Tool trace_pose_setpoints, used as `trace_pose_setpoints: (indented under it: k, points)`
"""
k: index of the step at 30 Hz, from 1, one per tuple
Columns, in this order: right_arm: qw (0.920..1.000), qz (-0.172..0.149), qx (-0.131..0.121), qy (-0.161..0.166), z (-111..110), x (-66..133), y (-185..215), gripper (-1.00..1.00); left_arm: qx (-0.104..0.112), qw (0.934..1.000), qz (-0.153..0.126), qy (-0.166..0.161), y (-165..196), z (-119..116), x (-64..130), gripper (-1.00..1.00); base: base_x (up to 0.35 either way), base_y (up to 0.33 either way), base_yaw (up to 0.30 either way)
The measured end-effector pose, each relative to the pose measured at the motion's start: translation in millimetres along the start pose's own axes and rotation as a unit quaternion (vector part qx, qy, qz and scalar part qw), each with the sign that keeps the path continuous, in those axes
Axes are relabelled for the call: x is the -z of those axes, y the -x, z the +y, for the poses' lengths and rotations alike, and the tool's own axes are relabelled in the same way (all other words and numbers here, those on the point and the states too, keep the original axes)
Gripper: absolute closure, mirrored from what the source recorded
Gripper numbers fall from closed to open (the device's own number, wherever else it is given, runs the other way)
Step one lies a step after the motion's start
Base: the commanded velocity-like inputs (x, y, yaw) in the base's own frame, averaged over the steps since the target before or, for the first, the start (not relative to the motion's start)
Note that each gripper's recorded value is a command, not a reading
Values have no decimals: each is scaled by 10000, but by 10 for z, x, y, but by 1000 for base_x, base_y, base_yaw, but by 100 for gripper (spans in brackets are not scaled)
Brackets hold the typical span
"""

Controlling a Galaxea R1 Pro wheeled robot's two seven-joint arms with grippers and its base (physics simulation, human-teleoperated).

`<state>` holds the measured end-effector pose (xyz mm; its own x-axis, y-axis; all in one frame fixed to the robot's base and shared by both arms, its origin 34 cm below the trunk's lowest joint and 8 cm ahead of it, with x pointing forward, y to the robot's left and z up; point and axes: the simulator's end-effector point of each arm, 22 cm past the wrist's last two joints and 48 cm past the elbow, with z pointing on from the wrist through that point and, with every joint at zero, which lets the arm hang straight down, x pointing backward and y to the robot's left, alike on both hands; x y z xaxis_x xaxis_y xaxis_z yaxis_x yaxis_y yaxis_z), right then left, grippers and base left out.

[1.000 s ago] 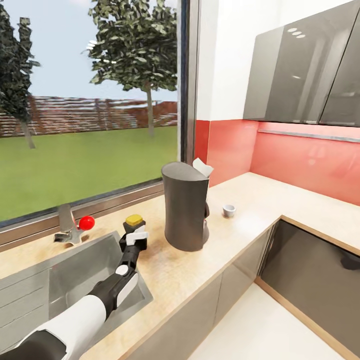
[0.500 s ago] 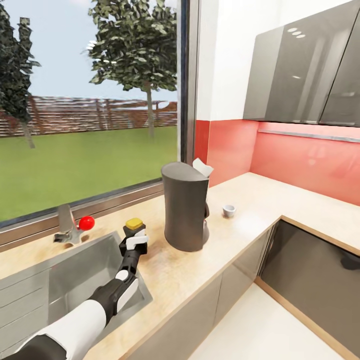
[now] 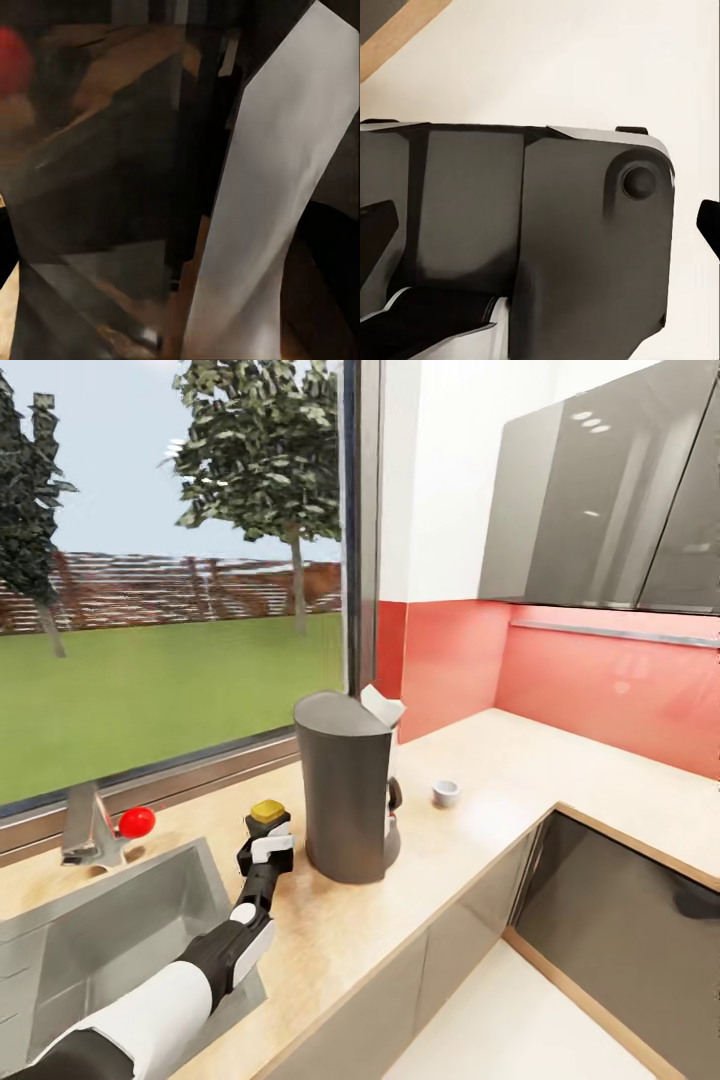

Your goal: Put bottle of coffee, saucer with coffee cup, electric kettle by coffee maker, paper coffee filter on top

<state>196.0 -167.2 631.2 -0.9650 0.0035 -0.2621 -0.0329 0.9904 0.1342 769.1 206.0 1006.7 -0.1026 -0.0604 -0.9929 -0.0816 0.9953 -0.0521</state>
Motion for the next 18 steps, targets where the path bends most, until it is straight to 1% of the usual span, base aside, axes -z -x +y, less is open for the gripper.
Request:
trace_pose_setpoints:
  k: [2,4,13,16,18]
  points:
    - [10000,0,-1,2,4,0,0,-100,-13,10000,-5,22,0,37,-4,100,89,-185,0]
    - [10000,1,0,1,1,-1,1,-100,-27,10000,-13,40,3,71,-9,100,36,-59,0]
    - [10000,1,-6,3,5,-1,1,-100,-66,9999,-16,120,2,200,-22,100,3,-4,0]
    - [10000,0,-29,1,6,-1,1,-100,-69,9999,-16,126,3,211,-24,100,0,0,0]
    - [10000,-2,-63,4,17,-2,5,-100,-85,9998,-18,157,3,261,-28,100,0,0,0]
